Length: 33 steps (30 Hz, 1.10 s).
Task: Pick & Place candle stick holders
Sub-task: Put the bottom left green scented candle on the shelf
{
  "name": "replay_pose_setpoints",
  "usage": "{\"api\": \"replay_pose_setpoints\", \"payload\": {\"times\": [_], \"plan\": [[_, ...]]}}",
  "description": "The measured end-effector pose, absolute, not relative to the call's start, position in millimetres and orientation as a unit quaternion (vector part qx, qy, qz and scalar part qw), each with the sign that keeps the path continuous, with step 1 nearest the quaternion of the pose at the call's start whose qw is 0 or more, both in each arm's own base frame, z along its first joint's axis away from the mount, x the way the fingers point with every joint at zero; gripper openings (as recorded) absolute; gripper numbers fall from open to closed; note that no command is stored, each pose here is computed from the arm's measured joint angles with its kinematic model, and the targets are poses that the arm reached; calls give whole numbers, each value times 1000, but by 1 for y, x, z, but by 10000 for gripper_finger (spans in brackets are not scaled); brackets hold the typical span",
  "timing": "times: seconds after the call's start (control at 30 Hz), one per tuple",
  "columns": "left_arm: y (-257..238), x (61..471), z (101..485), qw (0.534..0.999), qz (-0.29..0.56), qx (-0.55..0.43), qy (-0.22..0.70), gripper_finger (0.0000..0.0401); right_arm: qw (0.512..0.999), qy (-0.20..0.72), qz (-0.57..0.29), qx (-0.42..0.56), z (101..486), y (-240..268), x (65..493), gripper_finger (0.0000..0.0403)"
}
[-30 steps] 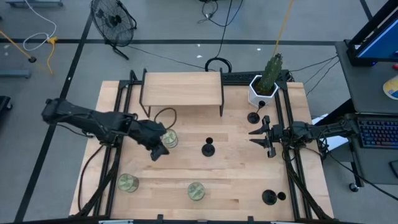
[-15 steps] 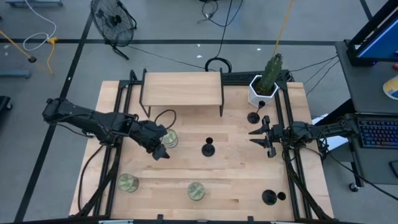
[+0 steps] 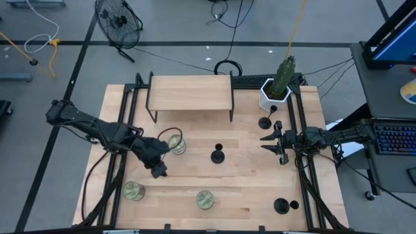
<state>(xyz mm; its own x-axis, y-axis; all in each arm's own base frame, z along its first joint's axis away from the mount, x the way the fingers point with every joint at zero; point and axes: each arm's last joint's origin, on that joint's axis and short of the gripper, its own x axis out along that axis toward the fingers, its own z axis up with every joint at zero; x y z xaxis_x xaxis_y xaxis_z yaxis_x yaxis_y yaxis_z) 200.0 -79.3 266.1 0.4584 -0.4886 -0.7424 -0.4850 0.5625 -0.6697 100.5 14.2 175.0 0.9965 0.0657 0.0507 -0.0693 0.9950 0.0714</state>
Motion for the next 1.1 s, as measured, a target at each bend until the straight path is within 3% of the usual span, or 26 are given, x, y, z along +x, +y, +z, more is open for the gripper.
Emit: {"api": "replay_pose_setpoints", "payload": {"times": [0.4, 1.1], "plan": [[-84, 152, 248, 571, 110, -407, 705, 51, 998, -24, 34, 37, 175, 14, 100, 125], [-95, 132, 246, 554, 184, -363, 726, 51, 999, -24, 34, 35, 175, 14, 100, 125]]}}
